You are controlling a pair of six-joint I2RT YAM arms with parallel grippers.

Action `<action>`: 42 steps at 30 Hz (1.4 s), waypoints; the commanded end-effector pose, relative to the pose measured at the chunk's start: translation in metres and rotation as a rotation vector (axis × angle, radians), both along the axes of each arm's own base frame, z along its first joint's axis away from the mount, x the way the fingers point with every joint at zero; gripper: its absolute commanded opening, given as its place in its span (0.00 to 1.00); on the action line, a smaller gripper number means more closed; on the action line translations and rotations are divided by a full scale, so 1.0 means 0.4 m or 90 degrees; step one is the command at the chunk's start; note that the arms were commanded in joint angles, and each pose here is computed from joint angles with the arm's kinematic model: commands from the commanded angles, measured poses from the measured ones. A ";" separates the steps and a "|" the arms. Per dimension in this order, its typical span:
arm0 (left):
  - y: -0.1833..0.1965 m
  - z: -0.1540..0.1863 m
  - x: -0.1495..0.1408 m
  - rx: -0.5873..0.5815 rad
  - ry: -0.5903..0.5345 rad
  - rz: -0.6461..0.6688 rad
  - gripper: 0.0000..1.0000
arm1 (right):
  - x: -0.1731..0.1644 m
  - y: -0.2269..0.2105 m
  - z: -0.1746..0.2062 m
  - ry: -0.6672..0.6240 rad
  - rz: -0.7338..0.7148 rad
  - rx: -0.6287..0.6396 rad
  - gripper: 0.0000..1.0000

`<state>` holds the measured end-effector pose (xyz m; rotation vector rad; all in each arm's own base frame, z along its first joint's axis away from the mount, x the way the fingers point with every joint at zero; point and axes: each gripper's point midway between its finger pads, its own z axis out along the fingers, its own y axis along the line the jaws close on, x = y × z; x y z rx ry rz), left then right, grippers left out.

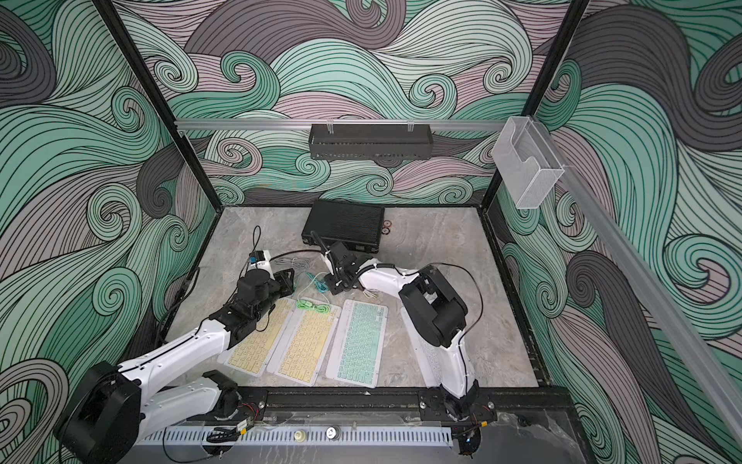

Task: Unplug the wireless keyboard
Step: Place the plug at the center of the board, then adjust the plug at the center of the board.

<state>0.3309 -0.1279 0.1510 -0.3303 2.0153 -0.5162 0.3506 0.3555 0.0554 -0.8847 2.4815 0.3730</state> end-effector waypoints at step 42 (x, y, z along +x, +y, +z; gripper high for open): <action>0.096 0.063 -0.001 -0.014 -0.052 0.116 0.32 | -0.150 0.089 -0.037 -0.222 0.089 -0.056 0.58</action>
